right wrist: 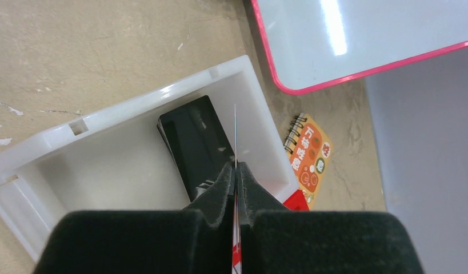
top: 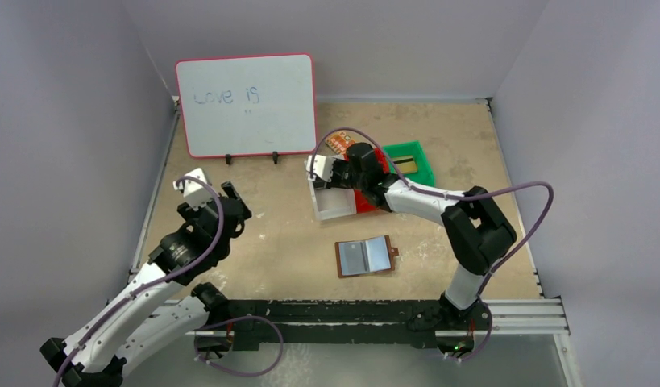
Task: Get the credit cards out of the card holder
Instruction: Place the credit card in the storage box.
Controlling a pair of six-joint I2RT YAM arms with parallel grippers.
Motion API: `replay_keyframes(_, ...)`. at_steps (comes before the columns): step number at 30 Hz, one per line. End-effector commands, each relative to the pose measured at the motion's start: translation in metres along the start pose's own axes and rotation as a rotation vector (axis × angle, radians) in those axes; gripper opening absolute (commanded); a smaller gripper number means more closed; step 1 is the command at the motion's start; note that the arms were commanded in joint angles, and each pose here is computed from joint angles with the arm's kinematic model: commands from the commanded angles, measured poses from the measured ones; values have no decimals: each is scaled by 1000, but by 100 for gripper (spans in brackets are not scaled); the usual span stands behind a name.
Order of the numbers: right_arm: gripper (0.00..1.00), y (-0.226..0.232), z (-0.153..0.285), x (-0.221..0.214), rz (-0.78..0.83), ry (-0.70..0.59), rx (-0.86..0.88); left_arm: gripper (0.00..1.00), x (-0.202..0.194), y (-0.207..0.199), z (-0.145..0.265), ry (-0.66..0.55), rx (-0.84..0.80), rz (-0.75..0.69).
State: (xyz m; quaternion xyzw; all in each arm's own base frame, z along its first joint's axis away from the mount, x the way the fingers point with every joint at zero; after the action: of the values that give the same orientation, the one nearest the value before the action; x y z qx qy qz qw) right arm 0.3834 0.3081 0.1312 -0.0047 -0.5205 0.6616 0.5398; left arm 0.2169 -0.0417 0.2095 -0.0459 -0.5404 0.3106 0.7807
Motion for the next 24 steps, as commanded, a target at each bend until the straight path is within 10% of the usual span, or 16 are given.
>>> replay_keyframes(1,0,-16,-9,6,72,6,-39,76,13,-6,6,-24,-32,29)
replay_keyframes(24,4,-2,-51,-12,183,113,7,76,18,0,7,-47,-13,41)
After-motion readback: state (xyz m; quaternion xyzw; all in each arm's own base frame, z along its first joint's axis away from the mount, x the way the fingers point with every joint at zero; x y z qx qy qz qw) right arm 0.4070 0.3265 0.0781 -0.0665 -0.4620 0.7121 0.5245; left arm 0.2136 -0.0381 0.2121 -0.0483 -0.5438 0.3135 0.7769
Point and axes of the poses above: each gripper's point midway between its finger pads, its own z axis back along the fingers, its own y axis along the line the jaws close on, x = y × z, the point moved 1 cm from there along z, back along the fingers, and after that the axes turned 11 degrees about z, right-handed, at the moved point
